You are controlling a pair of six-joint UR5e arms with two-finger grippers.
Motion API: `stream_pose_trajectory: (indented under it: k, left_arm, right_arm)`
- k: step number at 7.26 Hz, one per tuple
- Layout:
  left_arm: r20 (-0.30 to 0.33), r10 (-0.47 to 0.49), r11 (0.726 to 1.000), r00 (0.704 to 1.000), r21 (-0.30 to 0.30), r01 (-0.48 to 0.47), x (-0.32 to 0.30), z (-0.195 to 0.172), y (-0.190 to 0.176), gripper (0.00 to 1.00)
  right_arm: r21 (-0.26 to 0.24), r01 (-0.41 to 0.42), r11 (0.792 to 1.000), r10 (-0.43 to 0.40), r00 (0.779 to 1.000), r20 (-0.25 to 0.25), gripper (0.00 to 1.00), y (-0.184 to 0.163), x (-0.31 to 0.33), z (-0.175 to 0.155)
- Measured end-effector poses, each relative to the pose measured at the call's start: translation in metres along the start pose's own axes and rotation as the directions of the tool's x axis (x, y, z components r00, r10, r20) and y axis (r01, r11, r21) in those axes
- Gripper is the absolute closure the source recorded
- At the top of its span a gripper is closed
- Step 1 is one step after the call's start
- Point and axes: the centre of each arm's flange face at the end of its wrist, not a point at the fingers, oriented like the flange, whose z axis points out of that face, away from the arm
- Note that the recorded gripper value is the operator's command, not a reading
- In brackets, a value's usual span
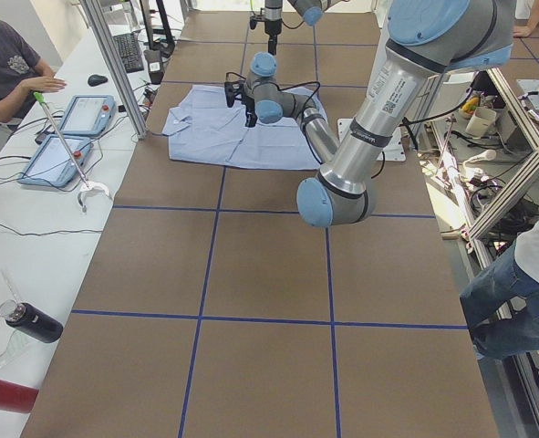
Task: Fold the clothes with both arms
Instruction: 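Lay the sleeve on the chest, open the left gripper and withdraw, then move both grippers down to the bottom hem corners nearest the robot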
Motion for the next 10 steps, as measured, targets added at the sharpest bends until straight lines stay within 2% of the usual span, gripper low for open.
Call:
stream_pose_trajectory:
  k: [1,4,6,8,9,10]
  left_arm:
    - [0.003,0.013,1.0,1.0,0.013,-0.013,-0.013,-0.013,-0.005,0.01]
    - [0.034,0.009,1.0,0.999,0.028,-0.01,-0.023,-0.024,-0.011,0.01]
    - [0.044,0.018,0.999,0.999,0.031,-0.019,-0.026,-0.023,-0.011,0.01]
    - [0.05,0.03,0.999,0.998,0.031,-0.032,-0.028,-0.021,-0.012,0.01]
    - [0.051,0.032,0.999,0.998,0.031,-0.034,-0.028,-0.021,-0.013,0.02]
    - [0.052,0.033,0.999,0.998,0.032,-0.034,-0.028,-0.02,-0.013,0.02]
  right_arm:
    - [-0.02,-0.027,0.999,0.027,1.0,-0.003,0.0,0.02,0.0,0.018]
    - [-0.081,-0.088,0.993,0.083,0.995,-0.056,0.0,0.071,-0.004,0.063]
    - [-0.106,-0.093,0.99,0.083,0.992,-0.098,0.0,0.111,-0.016,0.093]
    - [-0.132,-0.081,0.988,0.065,0.99,-0.121,0.01,0.135,-0.021,0.111]
    - [-0.142,-0.074,0.987,0.056,0.99,-0.127,0.14,0.141,-0.022,0.116]
    - [-0.152,-0.069,0.986,0.049,0.99,-0.131,0.56,0.146,-0.023,0.12]
